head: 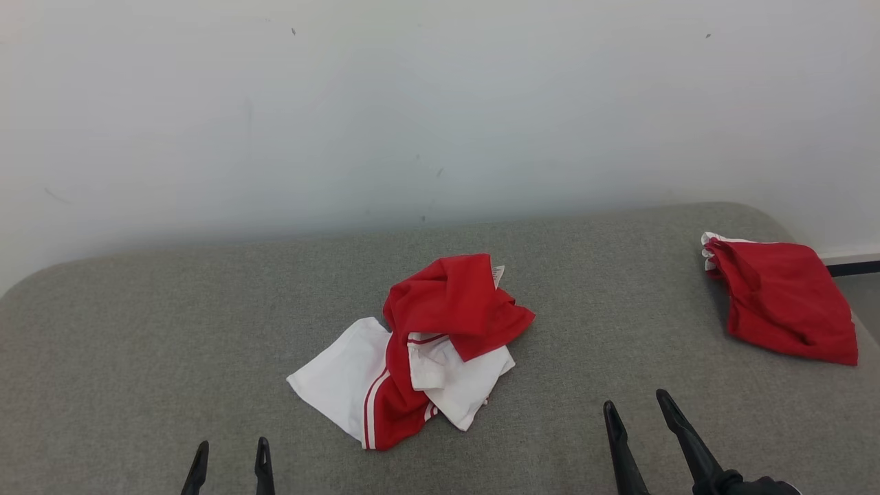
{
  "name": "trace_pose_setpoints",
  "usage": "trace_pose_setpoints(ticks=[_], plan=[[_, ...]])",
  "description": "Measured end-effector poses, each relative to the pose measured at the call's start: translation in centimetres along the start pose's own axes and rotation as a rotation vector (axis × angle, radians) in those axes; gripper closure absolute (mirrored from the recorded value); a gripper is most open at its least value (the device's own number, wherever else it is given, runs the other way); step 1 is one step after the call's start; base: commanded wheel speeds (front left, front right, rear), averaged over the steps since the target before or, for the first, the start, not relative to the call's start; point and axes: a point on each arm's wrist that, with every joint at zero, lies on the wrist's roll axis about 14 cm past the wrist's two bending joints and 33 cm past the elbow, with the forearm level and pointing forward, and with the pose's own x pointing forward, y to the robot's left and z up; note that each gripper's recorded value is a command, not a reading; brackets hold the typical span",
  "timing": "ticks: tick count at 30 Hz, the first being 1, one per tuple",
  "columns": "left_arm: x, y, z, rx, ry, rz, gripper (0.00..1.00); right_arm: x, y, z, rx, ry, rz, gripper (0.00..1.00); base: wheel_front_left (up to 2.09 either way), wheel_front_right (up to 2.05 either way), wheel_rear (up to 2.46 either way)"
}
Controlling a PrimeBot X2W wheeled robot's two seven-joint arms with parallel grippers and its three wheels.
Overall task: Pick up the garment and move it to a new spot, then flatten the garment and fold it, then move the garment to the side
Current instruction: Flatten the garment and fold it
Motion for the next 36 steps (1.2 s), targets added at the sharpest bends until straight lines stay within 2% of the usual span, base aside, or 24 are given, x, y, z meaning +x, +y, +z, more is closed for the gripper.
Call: trace_pose_setpoints(ticks=[17, 36], plan=[[0.0, -0.2, -0.2, 0.004, 0.005, 0.005, 0.00, 0.0, 0.0, 0.0, 0.003, -0.001, -0.001, 0.00, 0.00, 0.00, 0.00], [0.2, -1.5, -0.5, -0.005, 0.014, -0.045, 0.00, -0.2, -0.2, 0.1, 0.018, -0.004, -0.012, 0.00, 0.00, 0.00, 0.00]])
